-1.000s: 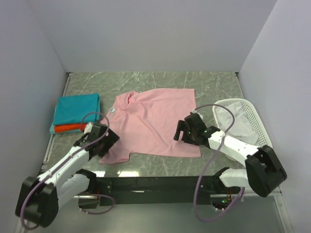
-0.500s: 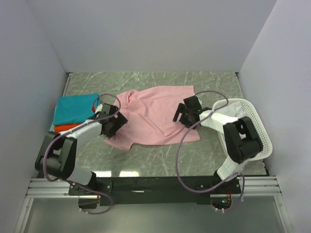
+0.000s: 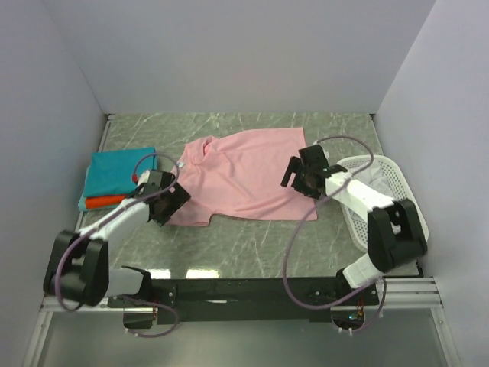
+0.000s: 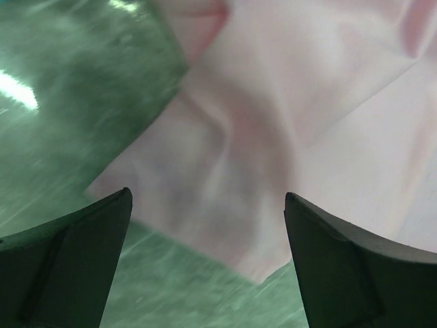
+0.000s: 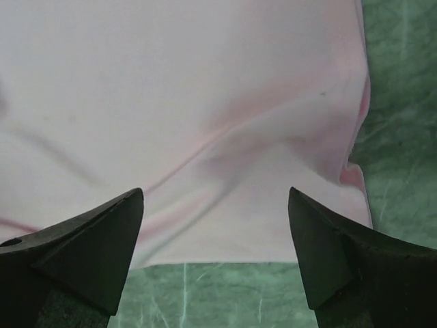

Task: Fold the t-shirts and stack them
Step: Flatten the tshirt out

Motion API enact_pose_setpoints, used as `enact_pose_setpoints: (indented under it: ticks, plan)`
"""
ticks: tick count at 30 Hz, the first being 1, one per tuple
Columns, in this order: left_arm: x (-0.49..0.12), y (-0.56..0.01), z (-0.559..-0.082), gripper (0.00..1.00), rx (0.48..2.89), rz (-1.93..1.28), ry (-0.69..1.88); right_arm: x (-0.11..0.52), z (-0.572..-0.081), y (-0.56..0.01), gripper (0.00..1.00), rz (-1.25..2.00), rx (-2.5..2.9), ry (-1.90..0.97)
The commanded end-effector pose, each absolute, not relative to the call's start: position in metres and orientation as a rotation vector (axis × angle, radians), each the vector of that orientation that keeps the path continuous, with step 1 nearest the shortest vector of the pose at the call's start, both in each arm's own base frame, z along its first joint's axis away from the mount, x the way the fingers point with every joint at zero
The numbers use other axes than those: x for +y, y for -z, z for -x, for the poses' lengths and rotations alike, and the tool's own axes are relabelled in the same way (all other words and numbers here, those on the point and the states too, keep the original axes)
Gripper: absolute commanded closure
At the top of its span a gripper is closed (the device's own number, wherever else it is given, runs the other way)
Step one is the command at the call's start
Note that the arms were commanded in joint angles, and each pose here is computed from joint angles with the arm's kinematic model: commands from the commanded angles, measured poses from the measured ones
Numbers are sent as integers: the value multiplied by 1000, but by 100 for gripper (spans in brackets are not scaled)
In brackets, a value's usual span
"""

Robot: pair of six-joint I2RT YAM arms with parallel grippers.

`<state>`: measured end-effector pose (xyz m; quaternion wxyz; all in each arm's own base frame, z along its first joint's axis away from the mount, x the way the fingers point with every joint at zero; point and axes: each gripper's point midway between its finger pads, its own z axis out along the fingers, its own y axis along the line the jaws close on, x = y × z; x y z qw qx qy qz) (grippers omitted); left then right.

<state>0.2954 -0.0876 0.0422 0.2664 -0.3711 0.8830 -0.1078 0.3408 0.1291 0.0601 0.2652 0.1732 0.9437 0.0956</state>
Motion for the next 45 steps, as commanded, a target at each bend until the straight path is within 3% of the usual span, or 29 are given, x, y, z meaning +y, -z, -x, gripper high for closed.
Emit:
enact_pose_setpoints:
  ticks: [1, 8, 13, 19, 20, 23, 31, 34, 36, 37, 38, 45]
  plan:
    - [-63, -46, -262, 1, 2341, 1085, 185, 125, -330, -98, 7, -432, 2447, -329]
    - [-34, -34, -228, 1, 2260, 1213, 66, 126, -298, -111, 6, -450, 2394, -441]
    - [-31, -33, -237, 10, 2245, 1217, 58, 124, -271, -104, 5, -417, 2391, -482]
    - [-40, -18, -247, 29, 2336, 1185, 53, 114, -252, -108, 5, -413, 2352, -476]
    - [-41, -14, -247, 37, 2366, 1168, 45, 113, -251, -111, 5, -410, 2335, -482]
    - [-50, -8, -249, 47, 2411, 1143, 86, 107, -248, -110, 5, -433, 2323, -456]
    - [-68, -3, -251, 58, 2463, 1102, 204, 103, -248, -108, 5, -441, 2321, -430]
    - [-68, 2, -244, 66, 2486, 1100, 190, 101, -248, -105, 5, -444, 2328, -409]
    - [-69, 2, -242, 90, 2485, 1092, 209, 99, -249, -104, 5, -451, 2332, -390]
    - [-69, 1, -241, 91, 2484, 1092, 210, 99, -249, -104, 5, -451, 2334, -389]
    - [-68, 1, -240, 99, 2481, 1097, 205, 99, -250, -104, 5, -453, 2334, -386]
    - [-56, -19, -238, 99, 2403, 1094, 170, 93, -244, -97, 5, -454, 2358, -344]
